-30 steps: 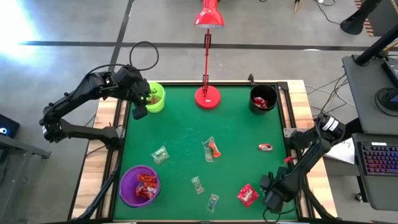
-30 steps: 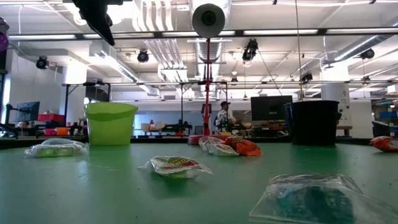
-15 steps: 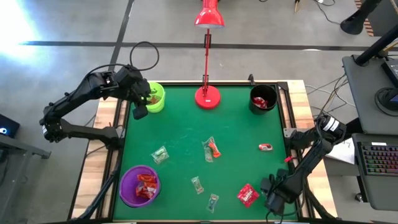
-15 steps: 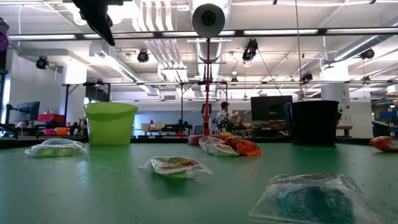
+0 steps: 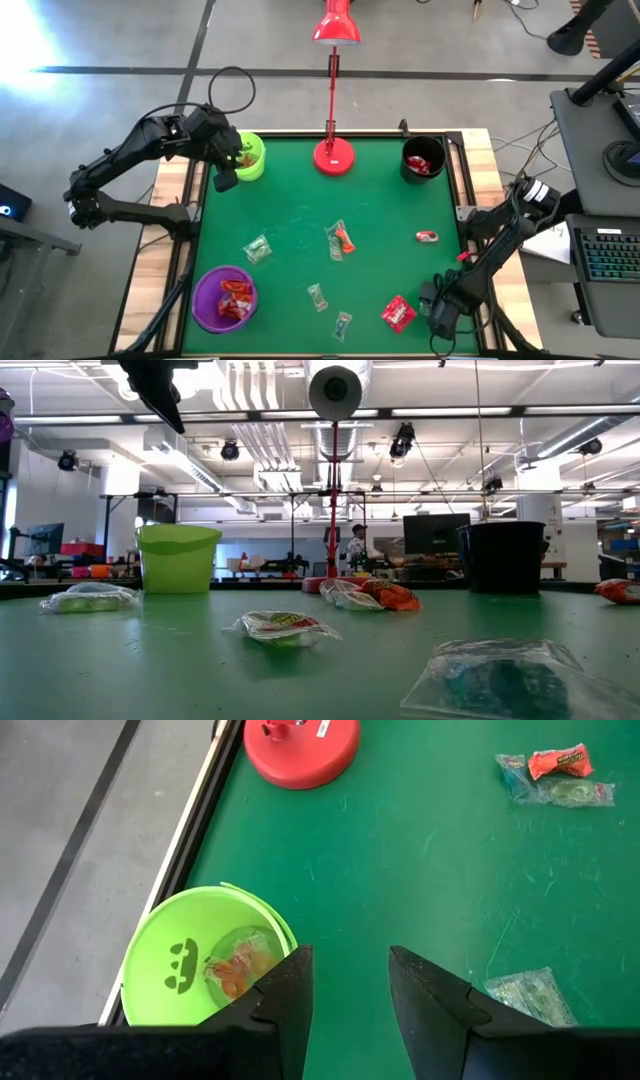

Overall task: Sort candy
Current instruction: Put the red candy into the black bucket

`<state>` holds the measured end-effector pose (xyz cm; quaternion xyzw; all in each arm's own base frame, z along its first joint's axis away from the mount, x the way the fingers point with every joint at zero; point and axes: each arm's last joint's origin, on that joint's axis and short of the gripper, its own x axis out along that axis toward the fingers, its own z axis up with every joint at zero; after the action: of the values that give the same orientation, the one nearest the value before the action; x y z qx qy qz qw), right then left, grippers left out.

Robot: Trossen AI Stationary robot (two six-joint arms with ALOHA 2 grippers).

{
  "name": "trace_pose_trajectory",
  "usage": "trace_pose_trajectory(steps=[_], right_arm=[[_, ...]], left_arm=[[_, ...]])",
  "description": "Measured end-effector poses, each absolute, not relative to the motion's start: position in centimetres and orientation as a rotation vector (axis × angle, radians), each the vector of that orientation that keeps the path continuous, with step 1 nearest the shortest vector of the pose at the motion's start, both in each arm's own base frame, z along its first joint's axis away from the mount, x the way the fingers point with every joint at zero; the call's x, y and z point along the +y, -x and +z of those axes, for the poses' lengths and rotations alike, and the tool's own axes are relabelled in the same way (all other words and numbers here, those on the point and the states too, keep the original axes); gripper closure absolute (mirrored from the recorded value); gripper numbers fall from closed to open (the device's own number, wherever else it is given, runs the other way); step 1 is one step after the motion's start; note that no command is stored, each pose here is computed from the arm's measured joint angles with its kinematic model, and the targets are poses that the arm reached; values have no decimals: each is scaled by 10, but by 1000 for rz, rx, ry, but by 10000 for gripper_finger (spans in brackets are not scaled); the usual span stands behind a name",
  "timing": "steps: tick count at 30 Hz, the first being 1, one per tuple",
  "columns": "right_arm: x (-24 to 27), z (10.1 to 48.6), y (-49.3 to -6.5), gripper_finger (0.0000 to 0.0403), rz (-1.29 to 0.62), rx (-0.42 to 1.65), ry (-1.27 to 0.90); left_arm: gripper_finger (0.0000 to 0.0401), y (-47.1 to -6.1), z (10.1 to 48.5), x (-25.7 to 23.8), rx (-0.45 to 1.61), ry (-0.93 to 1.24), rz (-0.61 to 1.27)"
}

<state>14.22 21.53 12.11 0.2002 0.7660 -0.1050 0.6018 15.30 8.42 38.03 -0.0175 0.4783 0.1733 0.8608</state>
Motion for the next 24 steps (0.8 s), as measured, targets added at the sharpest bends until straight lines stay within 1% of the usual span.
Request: trace_pose_trajectory(steps=[3, 7, 12, 20, 24], right_arm=[[210, 110, -138, 212, -253, 1761, -492], [205, 102, -135, 247, -257, 1756, -522], [205, 101, -135, 286, -246, 1755, -522], [205, 102, -135, 320, -288, 1744, -563], [205, 104, -135, 350, -314, 1728, -601]], left_arm=[[285, -153, 380, 84, 1003, 40, 365], [285, -153, 380, 84, 1002, 48, 370], [285, -153, 380, 84, 1001, 50, 371], [285, -153, 380, 84, 1001, 51, 371], [285, -153, 380, 84, 1001, 51, 371]])
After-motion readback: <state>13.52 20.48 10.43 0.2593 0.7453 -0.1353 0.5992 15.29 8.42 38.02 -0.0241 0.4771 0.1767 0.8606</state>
